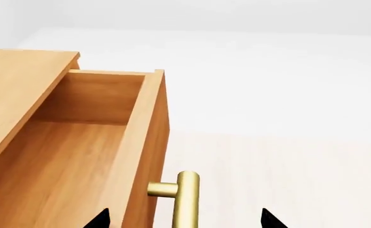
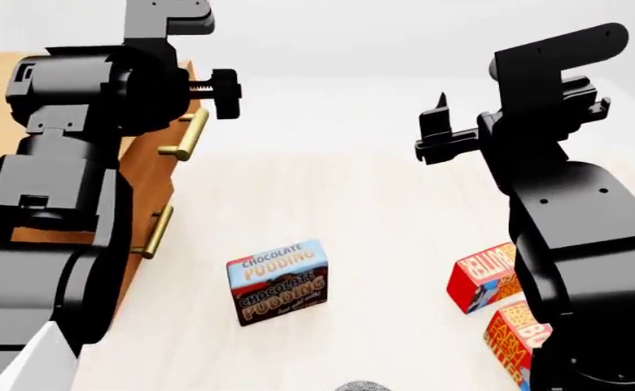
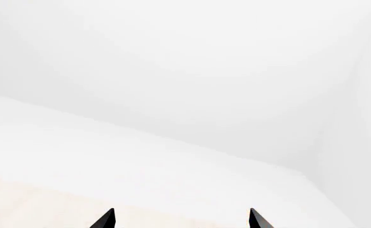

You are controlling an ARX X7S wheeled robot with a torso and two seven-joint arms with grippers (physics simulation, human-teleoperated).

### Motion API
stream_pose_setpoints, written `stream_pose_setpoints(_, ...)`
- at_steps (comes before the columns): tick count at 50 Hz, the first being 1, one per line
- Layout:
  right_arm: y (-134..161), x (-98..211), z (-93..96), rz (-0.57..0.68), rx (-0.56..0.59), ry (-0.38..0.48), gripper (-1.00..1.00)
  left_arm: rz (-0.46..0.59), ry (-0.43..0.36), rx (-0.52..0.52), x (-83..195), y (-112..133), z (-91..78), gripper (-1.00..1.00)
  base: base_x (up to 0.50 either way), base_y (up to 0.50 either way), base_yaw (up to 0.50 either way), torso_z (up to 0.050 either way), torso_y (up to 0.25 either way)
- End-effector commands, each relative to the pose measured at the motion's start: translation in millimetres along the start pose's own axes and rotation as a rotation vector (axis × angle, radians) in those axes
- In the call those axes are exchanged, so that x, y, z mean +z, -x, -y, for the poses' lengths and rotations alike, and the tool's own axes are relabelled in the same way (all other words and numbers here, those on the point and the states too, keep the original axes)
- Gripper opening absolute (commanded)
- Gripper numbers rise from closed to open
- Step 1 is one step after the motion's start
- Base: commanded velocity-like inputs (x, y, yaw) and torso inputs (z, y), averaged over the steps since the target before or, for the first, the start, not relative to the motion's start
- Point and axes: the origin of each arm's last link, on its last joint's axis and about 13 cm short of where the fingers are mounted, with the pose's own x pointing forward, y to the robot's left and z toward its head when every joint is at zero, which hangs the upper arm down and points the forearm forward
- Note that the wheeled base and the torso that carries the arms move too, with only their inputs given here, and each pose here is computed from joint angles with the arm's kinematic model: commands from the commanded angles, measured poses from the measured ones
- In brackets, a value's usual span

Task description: Put the bowl in the top drawer of the cabinet.

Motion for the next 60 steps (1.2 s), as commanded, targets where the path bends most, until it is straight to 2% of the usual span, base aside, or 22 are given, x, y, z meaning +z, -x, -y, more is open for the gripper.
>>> stream_pose_setpoints(1,1,-2,0.0,-0.005,-0.002,0.003,1.0,-0.01,-0.002,-0.007,-3,0,1.1,1.0,0.0,0.0,0.0,0.0,0.0)
stream_pose_setpoints(16,0,-3,-0.6,-0.008,0.007,0.006,1.0,0.069,-0.044,0.065,8,9,-7.8,1.0,0.0,0.0,0.0,0.0,0.0)
stream_pose_setpoints(22,0,-4,-1.7,-0.01,0.011,0.008,1.0,0.051,-0.035,0.069,6,3,-10.0,1.0,0.0,0.0,0.0,0.0,0.0)
stream_pose_setpoints(34,0,-8,-1.5,-0.021,0.011,0.016,1.0,-0.022,-0.019,0.083,-17,-17,-10.3,1.0,0.0,0.0,0.0,0.0,0.0)
stream_pose_setpoints(49,-5,-15,-4.8,-0.035,0.023,0.013,1.0,-0.076,0.021,0.054,-26,-20,-10.6,1.0,0.0,0.0,0.0,0.0,0.0)
stream_pose_setpoints(60,-4,-15,-4.3,-0.035,0.021,0.009,1.0,-0.091,0.096,-0.077,-18,-13,-6.0,1.0,0.0,0.0,0.0,0.0,0.0)
